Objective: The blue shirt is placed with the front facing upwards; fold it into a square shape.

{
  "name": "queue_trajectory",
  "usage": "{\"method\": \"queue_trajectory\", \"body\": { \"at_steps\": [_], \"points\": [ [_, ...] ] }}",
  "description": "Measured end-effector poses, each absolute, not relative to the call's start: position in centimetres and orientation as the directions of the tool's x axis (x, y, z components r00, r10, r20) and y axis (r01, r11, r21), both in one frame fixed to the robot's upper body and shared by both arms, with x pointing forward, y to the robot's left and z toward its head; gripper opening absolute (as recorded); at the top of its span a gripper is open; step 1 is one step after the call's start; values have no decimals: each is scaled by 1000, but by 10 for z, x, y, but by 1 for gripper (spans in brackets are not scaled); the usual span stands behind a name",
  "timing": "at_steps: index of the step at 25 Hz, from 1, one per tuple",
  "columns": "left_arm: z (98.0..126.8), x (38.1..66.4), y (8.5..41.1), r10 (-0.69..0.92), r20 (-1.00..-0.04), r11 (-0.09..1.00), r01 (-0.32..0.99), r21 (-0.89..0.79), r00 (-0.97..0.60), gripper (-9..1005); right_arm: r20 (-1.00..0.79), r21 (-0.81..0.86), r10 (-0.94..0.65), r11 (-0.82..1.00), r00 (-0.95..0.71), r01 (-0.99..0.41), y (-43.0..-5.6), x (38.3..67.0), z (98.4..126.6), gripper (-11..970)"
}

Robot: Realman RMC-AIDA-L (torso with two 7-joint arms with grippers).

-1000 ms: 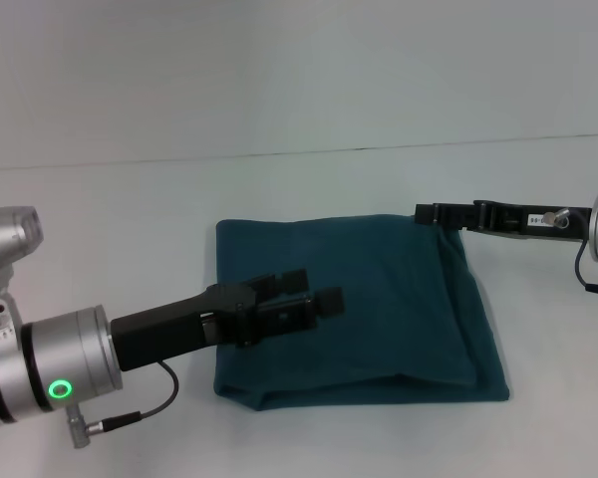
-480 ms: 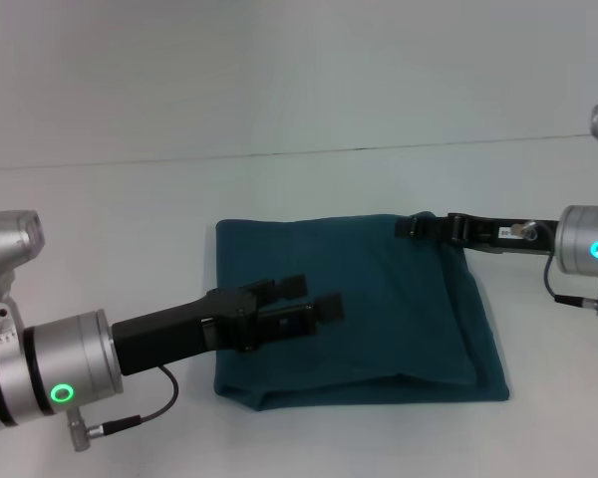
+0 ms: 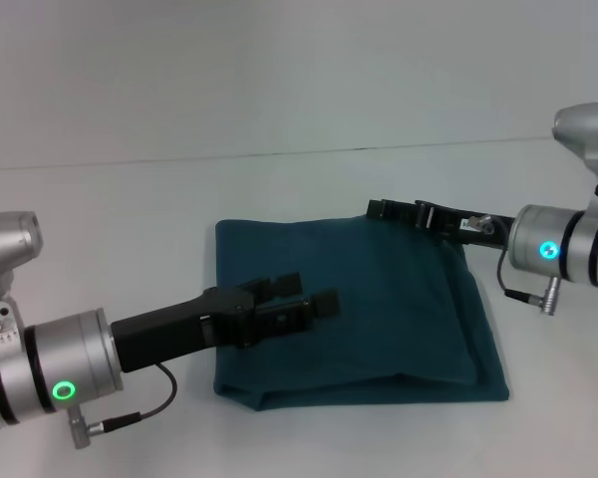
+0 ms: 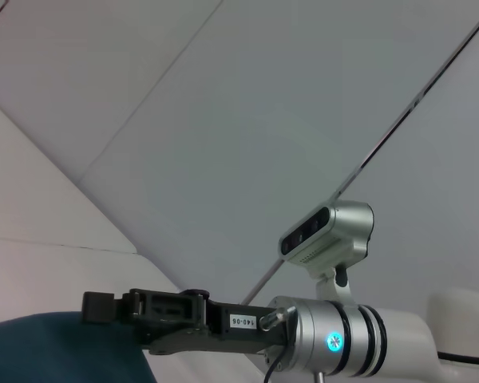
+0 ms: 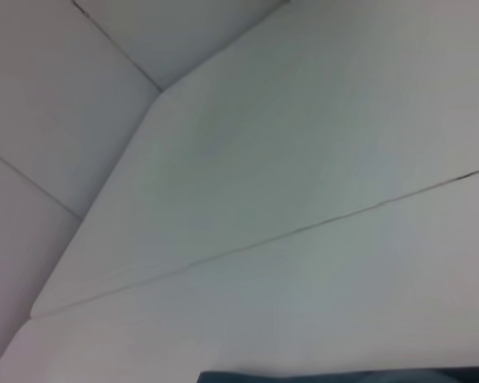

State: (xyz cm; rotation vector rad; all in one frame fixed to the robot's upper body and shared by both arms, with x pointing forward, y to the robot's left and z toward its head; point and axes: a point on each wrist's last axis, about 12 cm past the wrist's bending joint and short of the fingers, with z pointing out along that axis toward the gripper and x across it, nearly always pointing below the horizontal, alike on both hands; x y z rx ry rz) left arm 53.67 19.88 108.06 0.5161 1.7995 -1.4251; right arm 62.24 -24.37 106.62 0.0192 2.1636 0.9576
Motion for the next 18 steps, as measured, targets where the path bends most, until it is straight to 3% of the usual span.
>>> {"method": "queue_trajectory", "body": {
  "at_steps": [8, 18],
  "points": [
    [1080, 538, 199, -145, -769, 304, 712, -633, -622, 968, -695, 615, 338, 737, -635, -281, -237, 624, 1060, 704],
    [1079, 539, 200, -148, -768, 317, 706, -633, -623, 967, -747, 590, 405, 768, -527, -247, -274, 618, 1061, 703]
  ]
}}
